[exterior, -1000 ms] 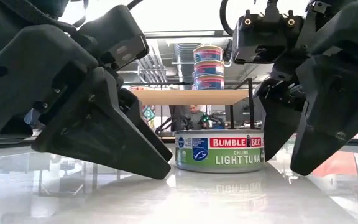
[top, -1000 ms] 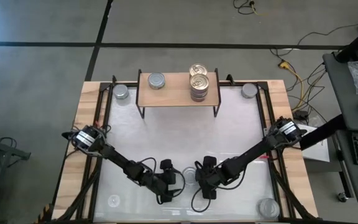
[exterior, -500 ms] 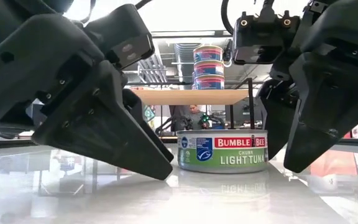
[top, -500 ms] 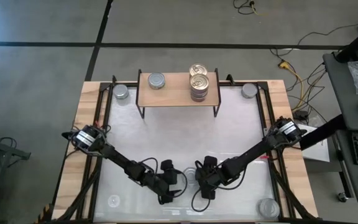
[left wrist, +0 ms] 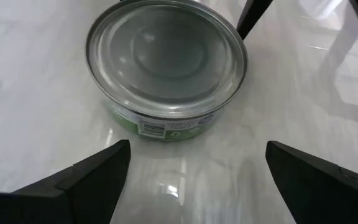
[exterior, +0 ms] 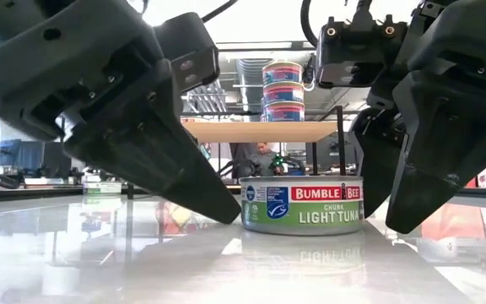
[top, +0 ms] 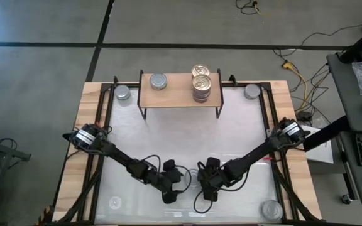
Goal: Stack canned seafood by type on shelf
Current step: Put the green tuna can on the shelf aligned with the other green tuna can
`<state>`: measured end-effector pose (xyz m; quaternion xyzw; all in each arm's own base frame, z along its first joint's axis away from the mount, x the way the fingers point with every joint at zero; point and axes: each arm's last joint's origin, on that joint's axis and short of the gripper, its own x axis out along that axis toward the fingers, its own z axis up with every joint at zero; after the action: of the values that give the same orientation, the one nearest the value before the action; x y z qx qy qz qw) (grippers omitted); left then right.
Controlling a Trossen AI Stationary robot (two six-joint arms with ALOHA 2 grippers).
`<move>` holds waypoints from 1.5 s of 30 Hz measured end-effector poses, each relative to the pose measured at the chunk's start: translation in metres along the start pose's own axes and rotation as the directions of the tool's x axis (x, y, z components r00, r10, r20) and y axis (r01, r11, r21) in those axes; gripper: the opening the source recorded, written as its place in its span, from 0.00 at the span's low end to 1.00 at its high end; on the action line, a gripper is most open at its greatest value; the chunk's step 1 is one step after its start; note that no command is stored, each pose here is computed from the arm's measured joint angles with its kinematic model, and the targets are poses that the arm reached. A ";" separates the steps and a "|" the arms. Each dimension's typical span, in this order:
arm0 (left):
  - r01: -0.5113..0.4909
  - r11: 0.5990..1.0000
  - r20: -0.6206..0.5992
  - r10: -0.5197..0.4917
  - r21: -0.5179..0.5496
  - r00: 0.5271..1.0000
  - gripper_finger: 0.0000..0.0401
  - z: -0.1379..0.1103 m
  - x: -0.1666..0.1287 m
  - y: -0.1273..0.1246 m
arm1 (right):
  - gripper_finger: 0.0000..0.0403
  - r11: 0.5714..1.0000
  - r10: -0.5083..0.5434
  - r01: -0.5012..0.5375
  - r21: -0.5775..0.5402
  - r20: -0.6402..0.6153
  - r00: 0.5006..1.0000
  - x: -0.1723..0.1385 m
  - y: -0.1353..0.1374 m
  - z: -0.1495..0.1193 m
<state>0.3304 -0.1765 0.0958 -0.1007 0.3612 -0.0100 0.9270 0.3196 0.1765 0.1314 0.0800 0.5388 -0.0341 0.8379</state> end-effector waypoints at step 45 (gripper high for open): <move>-0.129 0.981 0.003 0.130 0.143 0.991 1.00 0.014 0.005 0.011 | 0.99 0.959 -0.217 0.233 -0.161 0.109 0.970 -0.003 -0.005 0.012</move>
<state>0.3425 -0.1641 0.1003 -0.0104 0.3684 0.0244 0.9293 0.3280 0.1699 0.1388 -0.0563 0.5067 -0.0859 0.8560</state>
